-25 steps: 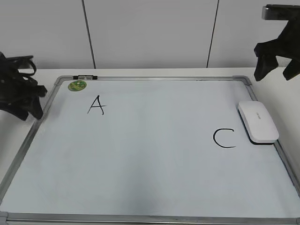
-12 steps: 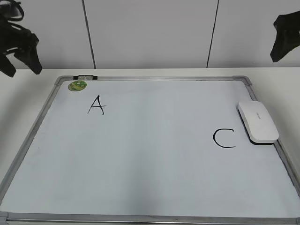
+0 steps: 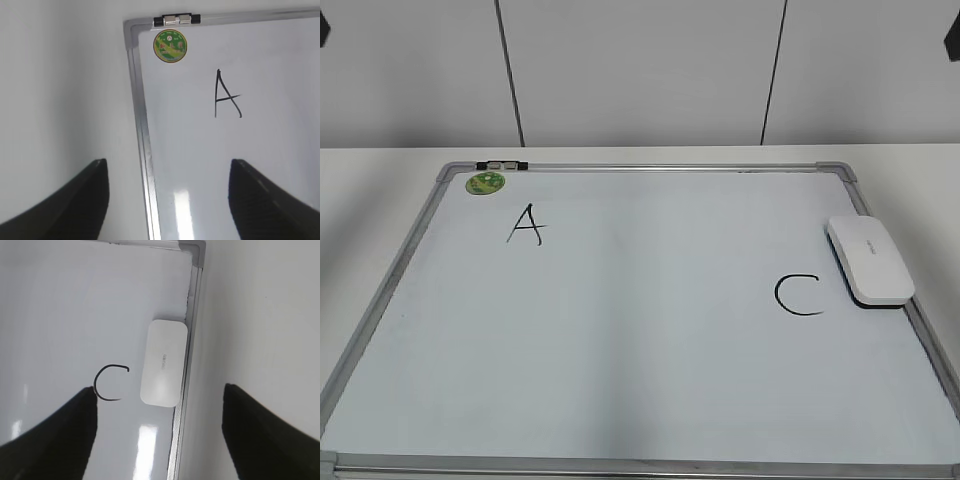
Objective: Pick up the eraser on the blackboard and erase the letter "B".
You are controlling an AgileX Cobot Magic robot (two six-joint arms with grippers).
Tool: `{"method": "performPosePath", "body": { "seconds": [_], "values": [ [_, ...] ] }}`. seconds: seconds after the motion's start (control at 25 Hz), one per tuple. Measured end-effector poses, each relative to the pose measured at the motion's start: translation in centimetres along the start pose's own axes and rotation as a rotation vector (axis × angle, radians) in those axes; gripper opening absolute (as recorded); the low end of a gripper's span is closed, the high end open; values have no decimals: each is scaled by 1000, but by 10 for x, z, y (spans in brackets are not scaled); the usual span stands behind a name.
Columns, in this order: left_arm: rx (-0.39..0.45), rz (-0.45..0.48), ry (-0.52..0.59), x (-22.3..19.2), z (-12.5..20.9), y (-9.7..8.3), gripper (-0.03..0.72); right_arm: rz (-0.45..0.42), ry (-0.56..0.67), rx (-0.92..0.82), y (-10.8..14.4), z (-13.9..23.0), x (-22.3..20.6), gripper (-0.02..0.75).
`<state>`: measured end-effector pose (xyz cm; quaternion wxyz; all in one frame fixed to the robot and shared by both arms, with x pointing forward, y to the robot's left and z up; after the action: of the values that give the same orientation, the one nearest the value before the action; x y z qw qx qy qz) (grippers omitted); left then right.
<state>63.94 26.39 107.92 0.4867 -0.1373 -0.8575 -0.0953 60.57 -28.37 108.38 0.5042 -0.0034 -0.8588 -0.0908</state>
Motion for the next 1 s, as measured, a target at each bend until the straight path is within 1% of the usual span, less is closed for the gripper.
{"method": "performPosePath", "body": {
  "seconds": [0.12,0.24,0.36,0.52,0.64,0.8,1.0],
  "values": [
    [-11,-28,-41,34,13,-5,543,-8,-39,3,2,4,20,595],
    [-17,-43,-85,64,27,-13,543,-19,-65,4,2,19,40,595],
    [-25,-59,-142,96,42,-21,543,-26,-84,5,1,42,59,594],
    [-31,-64,-207,128,65,-35,543,-36,-115,5,-2,78,81,594],
    [-32,-56,-246,147,91,-48,543,-42,-136,5,-5,105,93,594],
    [-32,-52,-251,152,131,-61,543,-56,-173,0,-9,149,104,594],
    [-29,-47,-231,142,183,-74,543,-70,-234,4,-16,201,110,594]
  ]
}}
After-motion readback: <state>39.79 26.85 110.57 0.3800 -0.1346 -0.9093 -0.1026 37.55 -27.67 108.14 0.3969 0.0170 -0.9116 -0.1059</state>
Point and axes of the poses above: a point on each arm's last joint axis where the gripper is mounted, x pointing back along that axis away from the gripper, y along the wrist's bending axis when the last joint is at zero, z = x × y, the point moved 10 cm from there along -x, pointing out along that axis toward the gripper, and after that the axes turned 15 degrees about -x, right-handed, at the moved point
